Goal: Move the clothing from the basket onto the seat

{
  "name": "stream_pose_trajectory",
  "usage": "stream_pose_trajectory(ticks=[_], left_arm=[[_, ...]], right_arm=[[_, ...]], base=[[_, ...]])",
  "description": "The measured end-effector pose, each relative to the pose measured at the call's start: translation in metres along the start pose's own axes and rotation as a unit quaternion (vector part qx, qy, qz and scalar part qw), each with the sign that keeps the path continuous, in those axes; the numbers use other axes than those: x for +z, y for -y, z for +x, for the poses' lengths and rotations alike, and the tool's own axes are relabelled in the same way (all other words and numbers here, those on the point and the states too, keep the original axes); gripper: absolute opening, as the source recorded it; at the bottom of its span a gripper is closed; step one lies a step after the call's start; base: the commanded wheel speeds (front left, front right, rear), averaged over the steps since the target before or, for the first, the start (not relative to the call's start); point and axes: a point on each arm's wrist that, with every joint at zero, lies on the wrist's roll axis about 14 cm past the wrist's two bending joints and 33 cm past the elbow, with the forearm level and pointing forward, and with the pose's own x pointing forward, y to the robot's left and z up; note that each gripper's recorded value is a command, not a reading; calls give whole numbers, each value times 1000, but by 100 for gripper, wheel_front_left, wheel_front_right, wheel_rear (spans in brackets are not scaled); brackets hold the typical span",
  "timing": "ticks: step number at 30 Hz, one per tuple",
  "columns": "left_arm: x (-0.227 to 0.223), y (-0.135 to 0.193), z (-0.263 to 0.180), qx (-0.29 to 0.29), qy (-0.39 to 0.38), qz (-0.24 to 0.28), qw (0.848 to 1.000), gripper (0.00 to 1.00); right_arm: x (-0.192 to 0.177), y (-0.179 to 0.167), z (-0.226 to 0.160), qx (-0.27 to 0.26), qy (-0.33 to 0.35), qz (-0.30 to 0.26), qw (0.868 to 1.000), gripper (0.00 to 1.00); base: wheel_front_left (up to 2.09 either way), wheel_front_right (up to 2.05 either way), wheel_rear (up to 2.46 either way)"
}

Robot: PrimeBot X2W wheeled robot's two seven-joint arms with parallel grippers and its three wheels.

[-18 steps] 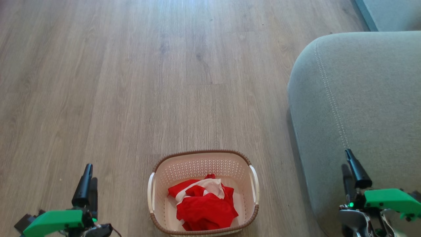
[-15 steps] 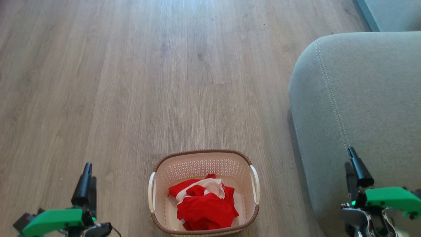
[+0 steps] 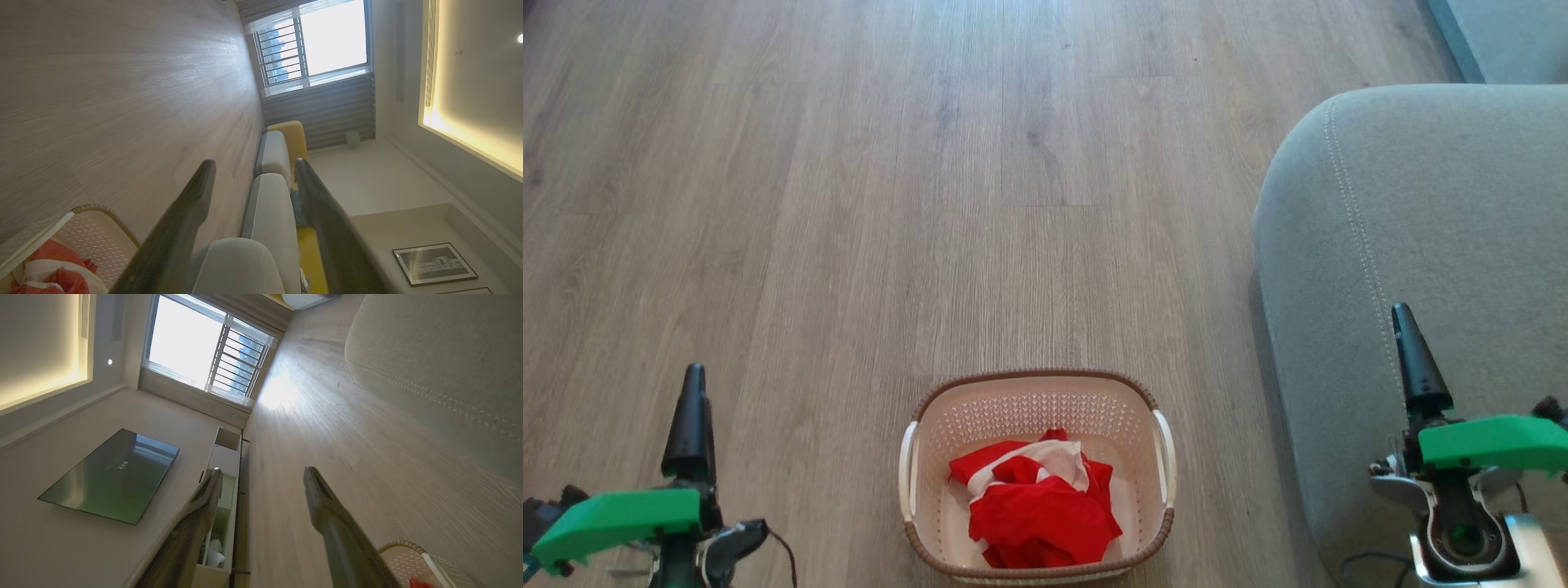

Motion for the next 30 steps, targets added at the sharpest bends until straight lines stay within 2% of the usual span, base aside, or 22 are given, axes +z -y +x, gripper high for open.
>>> stream_pose_trajectory(ticks=[8,18,25,30], left_arm=[[14,26,3,-38,25,50,998,100],[28,67,4,-90,61,125,986,100],[26,105,3,-128,83,198,968,100],[8,116,2,-139,77,264,951,100]], right_arm=[[-6,-31,8,46,-3,-79,996,100],[-16,-54,11,86,-5,-181,980,100],[-21,-79,15,126,4,-240,962,100],[-26,-87,15,140,6,-278,950,100]], base=[[0,0,0],[0,0,0],[0,0,0],[0,0,0]])
